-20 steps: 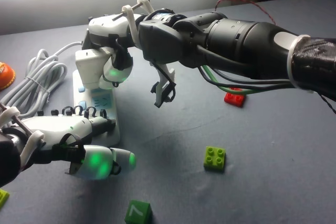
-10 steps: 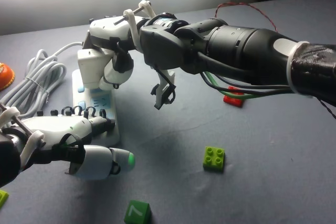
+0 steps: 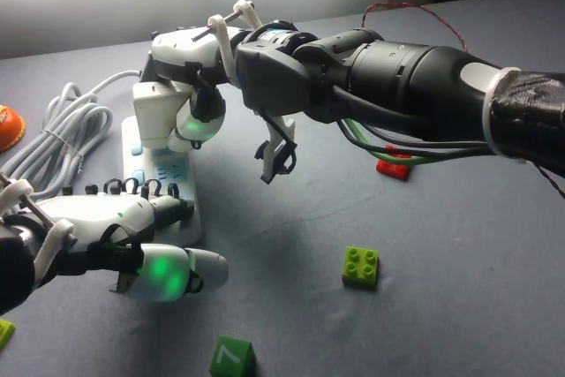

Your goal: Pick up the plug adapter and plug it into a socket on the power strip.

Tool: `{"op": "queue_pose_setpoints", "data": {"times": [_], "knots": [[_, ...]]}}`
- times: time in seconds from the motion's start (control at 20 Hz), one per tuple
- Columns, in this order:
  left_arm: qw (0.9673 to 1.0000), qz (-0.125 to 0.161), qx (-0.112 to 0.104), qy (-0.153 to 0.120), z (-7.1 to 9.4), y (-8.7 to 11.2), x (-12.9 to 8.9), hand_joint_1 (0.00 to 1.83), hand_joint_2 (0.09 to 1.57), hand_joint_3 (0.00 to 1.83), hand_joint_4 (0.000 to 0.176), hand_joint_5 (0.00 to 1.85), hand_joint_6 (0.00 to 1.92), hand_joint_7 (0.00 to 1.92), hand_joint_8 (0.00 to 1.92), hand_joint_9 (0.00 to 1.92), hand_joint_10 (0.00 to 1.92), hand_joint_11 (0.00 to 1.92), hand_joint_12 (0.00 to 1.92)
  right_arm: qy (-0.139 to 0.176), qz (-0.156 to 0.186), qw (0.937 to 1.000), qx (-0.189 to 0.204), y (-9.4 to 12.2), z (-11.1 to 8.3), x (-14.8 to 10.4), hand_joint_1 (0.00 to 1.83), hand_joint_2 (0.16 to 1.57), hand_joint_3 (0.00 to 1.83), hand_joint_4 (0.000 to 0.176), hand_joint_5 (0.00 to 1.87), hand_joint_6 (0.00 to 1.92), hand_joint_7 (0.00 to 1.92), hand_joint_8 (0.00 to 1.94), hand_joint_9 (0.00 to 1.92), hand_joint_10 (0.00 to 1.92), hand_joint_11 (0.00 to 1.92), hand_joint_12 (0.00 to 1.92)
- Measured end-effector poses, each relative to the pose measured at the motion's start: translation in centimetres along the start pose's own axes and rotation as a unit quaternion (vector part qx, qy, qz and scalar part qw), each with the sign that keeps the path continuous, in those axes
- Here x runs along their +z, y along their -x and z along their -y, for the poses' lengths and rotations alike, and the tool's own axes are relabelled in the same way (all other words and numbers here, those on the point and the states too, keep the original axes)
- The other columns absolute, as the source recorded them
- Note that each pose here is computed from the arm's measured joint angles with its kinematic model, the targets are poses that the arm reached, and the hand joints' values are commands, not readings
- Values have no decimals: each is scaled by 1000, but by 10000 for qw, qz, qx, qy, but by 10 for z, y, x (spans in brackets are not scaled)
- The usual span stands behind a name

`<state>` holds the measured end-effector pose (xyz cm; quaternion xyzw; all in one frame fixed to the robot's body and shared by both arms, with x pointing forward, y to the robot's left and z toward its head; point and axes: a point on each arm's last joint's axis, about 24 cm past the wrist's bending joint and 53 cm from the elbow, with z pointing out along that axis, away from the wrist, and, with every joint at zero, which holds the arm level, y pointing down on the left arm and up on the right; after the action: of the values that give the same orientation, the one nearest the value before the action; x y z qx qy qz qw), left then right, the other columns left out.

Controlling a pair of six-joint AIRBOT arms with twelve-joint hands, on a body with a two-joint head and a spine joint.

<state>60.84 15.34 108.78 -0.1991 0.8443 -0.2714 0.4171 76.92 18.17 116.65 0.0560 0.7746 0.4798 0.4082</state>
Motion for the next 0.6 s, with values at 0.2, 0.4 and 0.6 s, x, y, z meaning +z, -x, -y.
{"op": "queue_pose_setpoints", "data": {"times": [0.2,0.4,0.6], "knots": [[10000,3,5,-1,0,0,0,0,1258,1,0,31,2,18,0,16,1,0,141,-2,8,10000,-40,1,0,0,1365,1177,2,0,755,999,856,1251,884,1454,808,1515],[10000,4,8,-3,0,0,0,0,1256,0,0,18,3,7,1,6,1,0,107,-22,4,10000,-93,2,2,-1,1175,1245,0,0,672,1280,816,1420,672,1135,541,1668],[10000,3,5,-1,0,0,0,0,1268,1,0,2,0,0,0,0,0,0,30,-39,-5,10000,-91,2,4,-1,1069,1250,1,0,717,1368,665,468,555,793,373,1448]]}}
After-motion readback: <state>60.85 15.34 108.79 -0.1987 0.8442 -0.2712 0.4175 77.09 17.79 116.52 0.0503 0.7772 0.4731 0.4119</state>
